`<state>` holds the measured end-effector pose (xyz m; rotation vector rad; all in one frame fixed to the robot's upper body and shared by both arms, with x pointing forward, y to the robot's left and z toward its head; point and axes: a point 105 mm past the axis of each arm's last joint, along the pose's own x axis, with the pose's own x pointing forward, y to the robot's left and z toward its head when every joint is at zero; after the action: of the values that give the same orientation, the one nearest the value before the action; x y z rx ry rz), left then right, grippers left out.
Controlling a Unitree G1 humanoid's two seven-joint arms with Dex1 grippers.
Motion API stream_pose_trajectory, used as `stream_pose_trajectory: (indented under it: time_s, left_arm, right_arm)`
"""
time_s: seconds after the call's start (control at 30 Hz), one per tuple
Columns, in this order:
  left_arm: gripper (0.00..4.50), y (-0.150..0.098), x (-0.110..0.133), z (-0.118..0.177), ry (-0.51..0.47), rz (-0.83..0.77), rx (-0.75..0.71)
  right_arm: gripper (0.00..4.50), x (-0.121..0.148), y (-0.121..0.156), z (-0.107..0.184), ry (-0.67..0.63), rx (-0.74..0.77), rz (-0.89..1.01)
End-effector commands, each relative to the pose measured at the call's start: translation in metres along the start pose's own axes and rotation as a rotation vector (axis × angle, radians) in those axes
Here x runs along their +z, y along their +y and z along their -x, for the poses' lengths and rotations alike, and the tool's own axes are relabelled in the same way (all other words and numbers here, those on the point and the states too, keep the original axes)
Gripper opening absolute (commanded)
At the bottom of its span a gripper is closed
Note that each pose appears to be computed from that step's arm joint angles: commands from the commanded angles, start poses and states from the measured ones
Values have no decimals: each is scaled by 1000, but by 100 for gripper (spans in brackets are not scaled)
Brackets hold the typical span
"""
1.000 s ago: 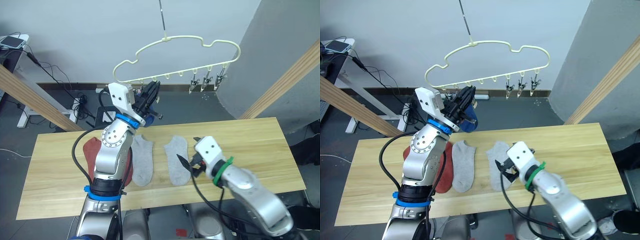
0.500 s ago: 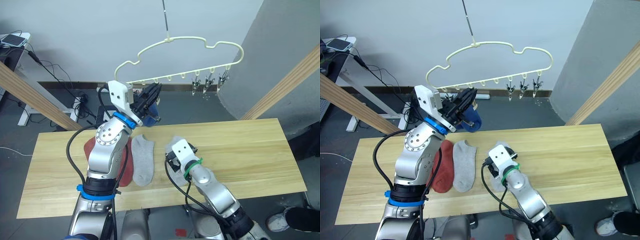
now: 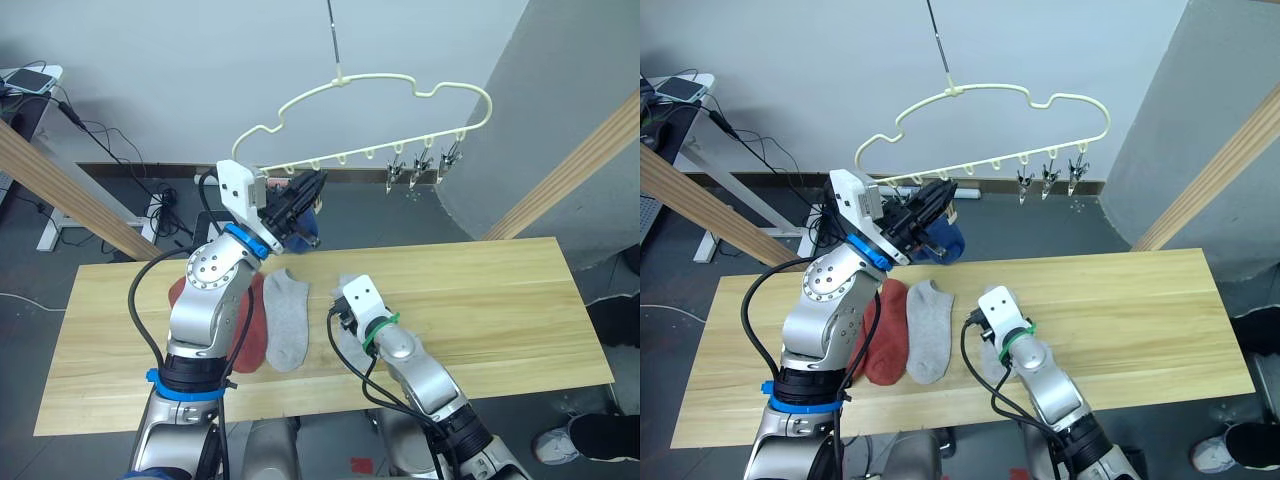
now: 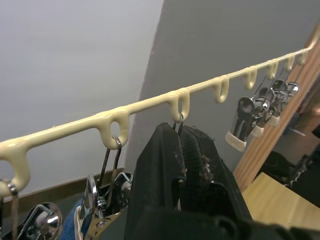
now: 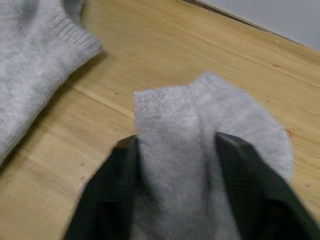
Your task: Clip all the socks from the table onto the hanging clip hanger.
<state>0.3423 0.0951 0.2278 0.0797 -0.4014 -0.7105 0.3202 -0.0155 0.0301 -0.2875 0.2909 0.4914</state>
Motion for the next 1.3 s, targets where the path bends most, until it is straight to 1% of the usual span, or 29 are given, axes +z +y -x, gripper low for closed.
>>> stream_pose_trajectory:
  time_s: [0.03, 0.07, 0.13, 0.23, 0.3, 0.37, 0.47, 0.57, 0.7, 0.8, 0.93, 1.0, 1.07, 1.3]
  left_arm:
    - [0, -2, 10, 2, -27, -3, -40]
    - [0, -2, 12, 2, -30, 7, -52]
    - [0, -3, 13, 2, -35, 31, -72]
    - [0, -4, 16, 2, -41, 77, -92]
    - [0, -5, 18, 2, -42, 93, -106]
    - [0, -4, 19, 3, -40, 97, -108]
    - [0, -3, 20, 3, -39, 90, -107]
    - [0, -2, 21, 1, -41, 93, -105]
    - [0, -2, 21, 1, -39, 94, -107]
    - [0, -2, 21, 1, -36, 95, -111]
    - [0, -3, 20, 2, -32, 97, -117]
    - [0, -3, 20, 2, -33, 98, -120]
    - [0, -4, 20, 2, -31, 99, -125]
    - [0, -5, 21, 3, -30, 100, -132]
  right_arm:
    - [98, -8, -1, 1, 28, 7, 2]
    - [60, -1, -2, 2, -2, 11, 7]
    - [3, 13, -2, 3, -53, 20, 16]
    - [3, 46, -2, 8, -166, 36, 32]
    - [3, 80, -6, 16, -295, 33, 83]
    - [3, 102, -8, 22, -383, 20, 124]
    - [3, 117, -9, 32, -474, -9, 218]
    - [3, 117, -6, 45, -546, -40, 247]
    - [3, 107, -1, 53, -577, -54, 235]
    - [3, 106, 3, 56, -606, -52, 216]
    - [3, 110, 3, 49, -578, -53, 121]
    - [3, 114, 3, 43, -548, -25, 71]
    - [3, 125, 5, 38, -531, 23, 51]
    - [3, 150, -1, 33, -502, 80, 46]
